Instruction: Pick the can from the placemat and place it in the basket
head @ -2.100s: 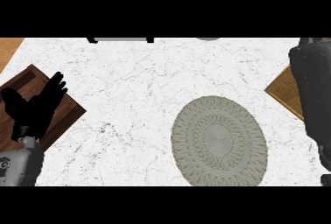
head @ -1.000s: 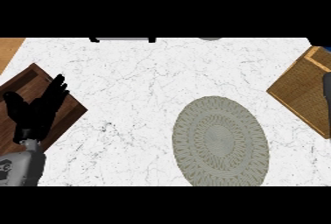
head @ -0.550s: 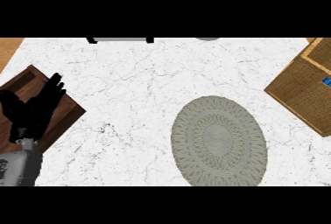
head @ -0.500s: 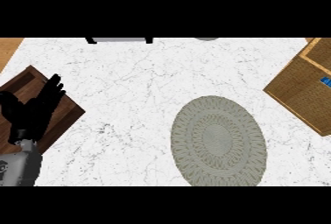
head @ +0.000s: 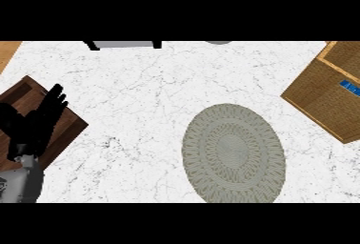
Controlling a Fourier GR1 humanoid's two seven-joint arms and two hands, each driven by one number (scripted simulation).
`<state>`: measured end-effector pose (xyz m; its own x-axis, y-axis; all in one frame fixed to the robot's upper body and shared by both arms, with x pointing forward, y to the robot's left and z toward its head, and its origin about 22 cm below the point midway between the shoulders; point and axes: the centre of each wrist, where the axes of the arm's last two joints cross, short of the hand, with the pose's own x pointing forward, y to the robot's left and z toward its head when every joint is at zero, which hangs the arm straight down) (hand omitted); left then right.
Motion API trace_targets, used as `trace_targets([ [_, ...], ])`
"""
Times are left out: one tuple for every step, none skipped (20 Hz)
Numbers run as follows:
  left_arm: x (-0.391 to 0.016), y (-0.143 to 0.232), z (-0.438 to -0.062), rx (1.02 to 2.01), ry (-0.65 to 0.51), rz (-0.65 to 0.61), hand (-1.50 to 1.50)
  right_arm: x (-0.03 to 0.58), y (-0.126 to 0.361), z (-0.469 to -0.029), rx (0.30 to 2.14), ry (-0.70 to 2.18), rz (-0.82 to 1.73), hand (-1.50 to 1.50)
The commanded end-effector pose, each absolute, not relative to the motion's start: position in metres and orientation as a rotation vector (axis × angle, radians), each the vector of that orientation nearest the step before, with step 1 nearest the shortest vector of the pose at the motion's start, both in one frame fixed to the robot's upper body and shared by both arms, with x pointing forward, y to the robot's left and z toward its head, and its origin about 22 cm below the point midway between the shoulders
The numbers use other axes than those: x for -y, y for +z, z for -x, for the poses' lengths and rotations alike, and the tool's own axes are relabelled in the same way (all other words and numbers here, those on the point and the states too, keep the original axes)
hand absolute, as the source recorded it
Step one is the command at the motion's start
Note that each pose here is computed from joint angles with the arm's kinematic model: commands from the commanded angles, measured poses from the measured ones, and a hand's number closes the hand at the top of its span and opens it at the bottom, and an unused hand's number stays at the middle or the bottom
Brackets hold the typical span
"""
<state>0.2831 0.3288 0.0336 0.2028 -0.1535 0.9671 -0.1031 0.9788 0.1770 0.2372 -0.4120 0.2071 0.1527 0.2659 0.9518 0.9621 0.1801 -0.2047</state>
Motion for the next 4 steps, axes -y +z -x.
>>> trace_targets([
  [-0.331, 0.030, -0.273, 1.362, -0.017, -0.240, 0.00, 0.419, 0.207, -0.175, 1.328, -0.674, 1.239, -1.50],
  [-0.328, 0.030, -0.285, 1.375, -0.033, -0.244, 0.00, 0.413, 0.210, -0.160, 1.345, -0.694, 1.241, -1.50],
  [-0.330, 0.037, -0.283, 1.361, -0.032, -0.228, 0.00, 0.417, 0.205, -0.145, 1.353, -0.661, 1.237, -1.50],
  [-0.327, 0.029, -0.276, 1.366, -0.037, -0.189, 0.00, 0.425, 0.200, -0.134, 1.318, -0.658, 1.234, -1.50],
])
